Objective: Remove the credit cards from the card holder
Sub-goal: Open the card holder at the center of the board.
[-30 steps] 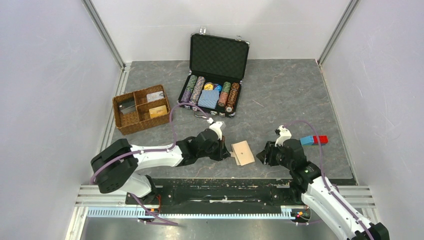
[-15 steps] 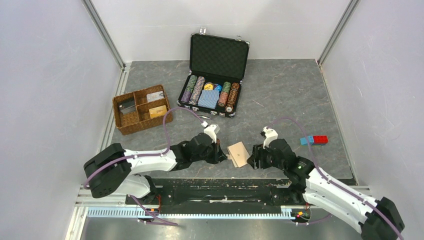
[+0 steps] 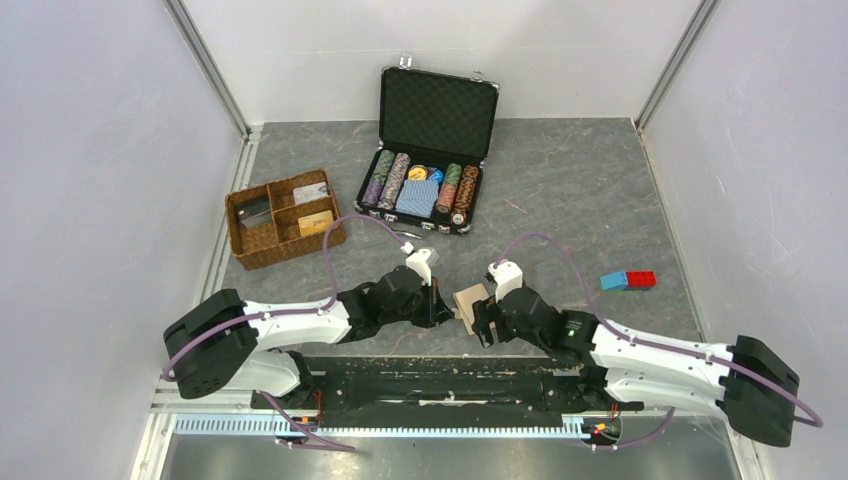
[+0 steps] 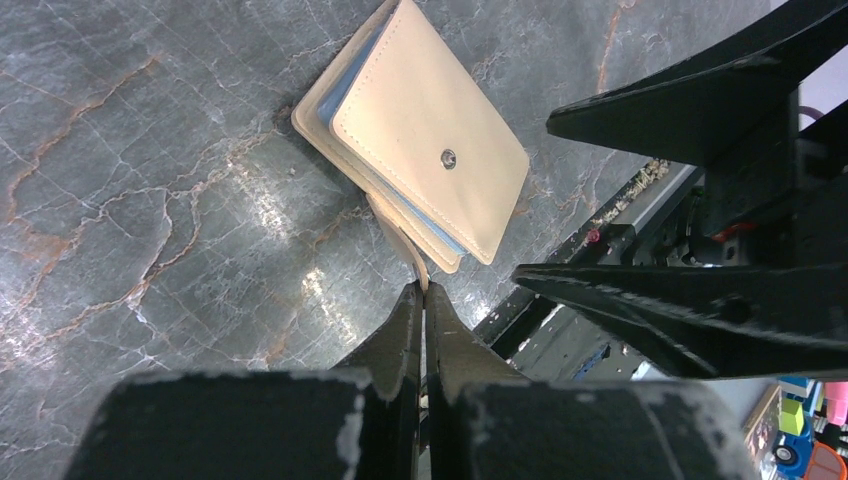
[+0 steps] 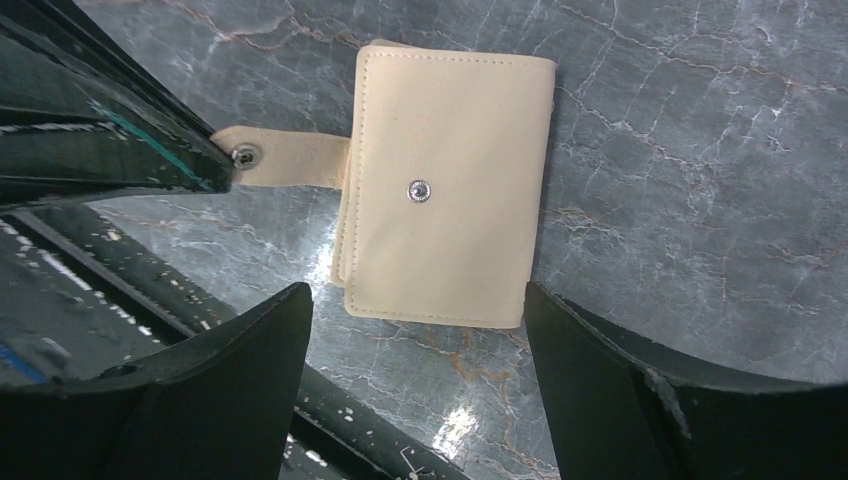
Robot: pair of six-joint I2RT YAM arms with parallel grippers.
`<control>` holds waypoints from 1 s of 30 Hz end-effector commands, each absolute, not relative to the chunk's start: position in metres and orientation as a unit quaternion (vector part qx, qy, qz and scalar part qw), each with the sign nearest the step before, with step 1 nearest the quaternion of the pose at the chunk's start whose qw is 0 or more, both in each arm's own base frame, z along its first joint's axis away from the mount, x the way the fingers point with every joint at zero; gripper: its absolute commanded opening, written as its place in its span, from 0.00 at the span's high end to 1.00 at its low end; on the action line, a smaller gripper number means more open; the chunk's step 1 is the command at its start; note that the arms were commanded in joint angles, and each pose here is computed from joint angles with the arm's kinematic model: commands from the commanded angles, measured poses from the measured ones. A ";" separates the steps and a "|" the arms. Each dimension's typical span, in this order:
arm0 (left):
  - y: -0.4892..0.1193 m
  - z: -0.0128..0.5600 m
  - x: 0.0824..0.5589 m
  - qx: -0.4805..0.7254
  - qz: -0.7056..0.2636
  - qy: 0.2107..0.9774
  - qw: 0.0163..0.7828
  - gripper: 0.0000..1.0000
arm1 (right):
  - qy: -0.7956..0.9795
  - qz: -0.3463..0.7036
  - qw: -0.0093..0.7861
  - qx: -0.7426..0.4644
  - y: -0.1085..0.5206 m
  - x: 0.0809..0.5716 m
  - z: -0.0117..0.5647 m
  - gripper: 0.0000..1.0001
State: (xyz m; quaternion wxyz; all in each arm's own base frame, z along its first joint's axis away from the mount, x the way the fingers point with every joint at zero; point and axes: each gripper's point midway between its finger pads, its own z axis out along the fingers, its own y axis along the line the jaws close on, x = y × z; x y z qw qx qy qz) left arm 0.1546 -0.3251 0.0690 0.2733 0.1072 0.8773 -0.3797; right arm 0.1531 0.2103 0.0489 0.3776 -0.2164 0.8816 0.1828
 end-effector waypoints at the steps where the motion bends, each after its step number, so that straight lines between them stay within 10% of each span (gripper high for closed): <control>1: -0.330 0.085 0.160 0.086 -0.404 0.864 0.288 0.98 | 0.866 0.156 0.427 -0.207 0.218 0.172 0.066 0.19; 30: -0.318 0.080 0.157 0.082 -0.390 0.871 0.289 0.98 | 0.862 0.101 0.446 -0.218 0.227 0.171 0.068 0.31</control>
